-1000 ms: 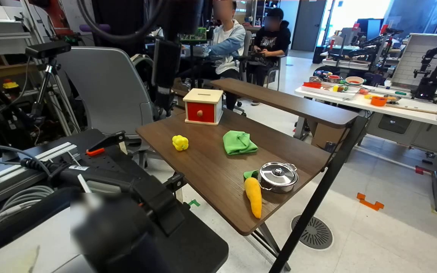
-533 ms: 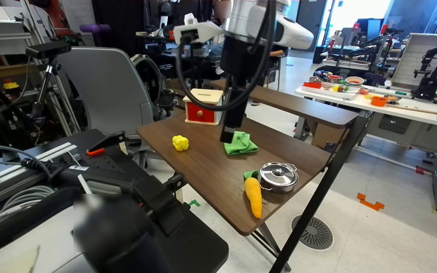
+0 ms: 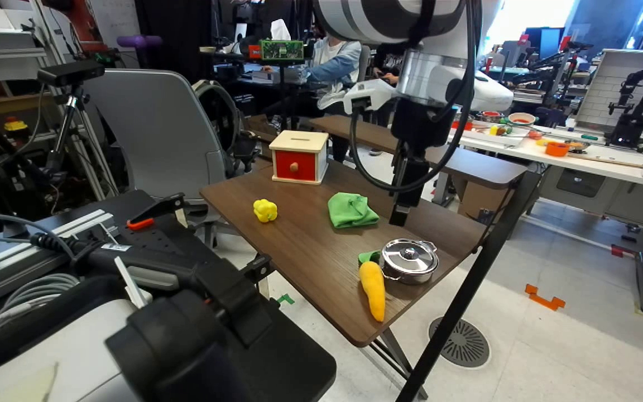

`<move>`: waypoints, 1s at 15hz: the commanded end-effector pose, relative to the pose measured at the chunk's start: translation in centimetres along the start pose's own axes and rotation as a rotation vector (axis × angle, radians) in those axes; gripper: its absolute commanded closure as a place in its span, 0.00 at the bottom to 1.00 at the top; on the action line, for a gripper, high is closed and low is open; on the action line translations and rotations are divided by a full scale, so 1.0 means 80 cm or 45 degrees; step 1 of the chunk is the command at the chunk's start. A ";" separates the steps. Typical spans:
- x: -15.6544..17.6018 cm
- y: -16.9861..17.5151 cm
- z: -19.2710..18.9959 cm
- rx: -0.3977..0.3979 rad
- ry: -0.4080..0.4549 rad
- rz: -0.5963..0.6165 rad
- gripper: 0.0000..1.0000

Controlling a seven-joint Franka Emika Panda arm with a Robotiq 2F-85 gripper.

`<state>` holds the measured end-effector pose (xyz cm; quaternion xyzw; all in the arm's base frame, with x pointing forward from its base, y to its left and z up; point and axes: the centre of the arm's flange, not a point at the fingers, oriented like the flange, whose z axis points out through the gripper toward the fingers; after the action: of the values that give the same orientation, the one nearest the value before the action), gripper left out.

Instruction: Put the lid of the pot on the table

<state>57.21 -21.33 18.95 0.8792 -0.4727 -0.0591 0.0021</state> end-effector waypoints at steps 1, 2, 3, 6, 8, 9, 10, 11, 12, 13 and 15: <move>0.037 -0.049 0.032 -0.013 0.061 0.062 0.00; 0.039 -0.058 0.040 -0.012 0.070 0.074 0.00; 0.040 -0.064 0.046 -0.013 0.078 0.083 0.00; 0.045 -0.076 0.066 -0.006 0.121 0.111 0.00; 0.049 -0.079 0.079 0.000 0.134 0.128 0.00; 0.050 -0.078 0.084 0.001 0.136 0.137 0.00; 0.051 -0.077 0.090 0.004 0.139 0.144 0.00; 0.051 -0.076 0.095 0.002 0.141 0.150 0.00; 0.051 -0.075 0.099 0.000 0.151 0.151 0.00; 0.051 -0.075 0.103 0.005 0.159 0.150 0.00; 0.049 -0.076 0.109 0.017 0.174 0.143 0.10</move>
<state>62.88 -20.84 10.20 0.8562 -0.5154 -0.0156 0.0335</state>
